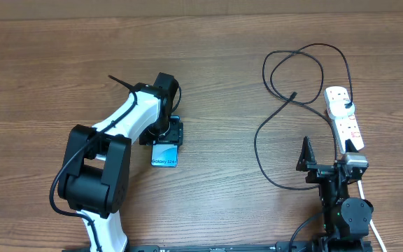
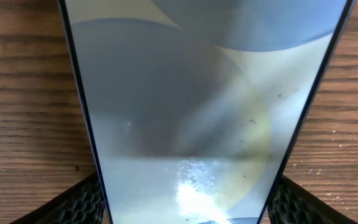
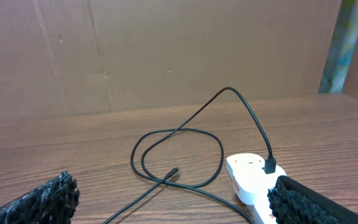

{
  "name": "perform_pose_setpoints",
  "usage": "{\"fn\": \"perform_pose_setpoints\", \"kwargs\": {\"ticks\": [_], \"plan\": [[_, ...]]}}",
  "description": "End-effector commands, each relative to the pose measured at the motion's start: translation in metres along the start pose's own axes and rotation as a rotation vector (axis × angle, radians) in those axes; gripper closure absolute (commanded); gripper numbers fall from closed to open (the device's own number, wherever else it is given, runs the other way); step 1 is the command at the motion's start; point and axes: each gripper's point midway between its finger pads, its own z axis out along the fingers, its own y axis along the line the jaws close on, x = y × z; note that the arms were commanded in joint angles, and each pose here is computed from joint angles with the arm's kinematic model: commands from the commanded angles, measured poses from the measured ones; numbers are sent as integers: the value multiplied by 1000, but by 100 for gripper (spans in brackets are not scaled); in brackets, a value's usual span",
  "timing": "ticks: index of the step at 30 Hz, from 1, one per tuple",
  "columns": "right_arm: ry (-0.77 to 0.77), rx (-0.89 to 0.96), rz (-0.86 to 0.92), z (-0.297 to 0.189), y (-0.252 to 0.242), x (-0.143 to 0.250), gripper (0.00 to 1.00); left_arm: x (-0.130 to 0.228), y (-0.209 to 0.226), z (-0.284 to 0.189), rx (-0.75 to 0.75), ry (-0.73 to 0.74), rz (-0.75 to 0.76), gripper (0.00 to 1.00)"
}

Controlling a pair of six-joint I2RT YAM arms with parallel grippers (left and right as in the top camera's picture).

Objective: Plug charger to phone and switch on socket
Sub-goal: 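Move the left gripper over the phone and grasp it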

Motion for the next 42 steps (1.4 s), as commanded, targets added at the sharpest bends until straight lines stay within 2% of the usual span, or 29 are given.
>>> {"fn": "perform_pose_setpoints", "kwargs": {"ticks": [1,2,7,12,17,24,29,36,40,42], "plan": [[-5,12,-2,0,-3,1,0,3,12,23,-71,40,-2,27],[-5,12,-2,0,-3,1,0,3,12,23,-71,39,-2,26],[-5,12,-2,0,-3,1,0,-1,12,23,-78,21,-2,3],[-5,12,-2,0,-3,1,0,-6,13,23,-81,1,-3,1],[-5,12,-2,0,-3,1,0,-5,12,23,-79,2,-3,10],[-4,12,-2,0,-3,1,0,-1,13,23,-83,21,-3,34],[-5,12,-2,0,-3,1,0,2,14,23,-84,34,-2,48],[-5,12,-2,0,-3,1,0,8,16,22,-91,57,-1,53],[-4,12,-2,0,-3,1,0,10,16,22,-90,68,-1,62],[-5,12,-2,0,-3,1,0,12,12,21,-68,81,22,61]]}}
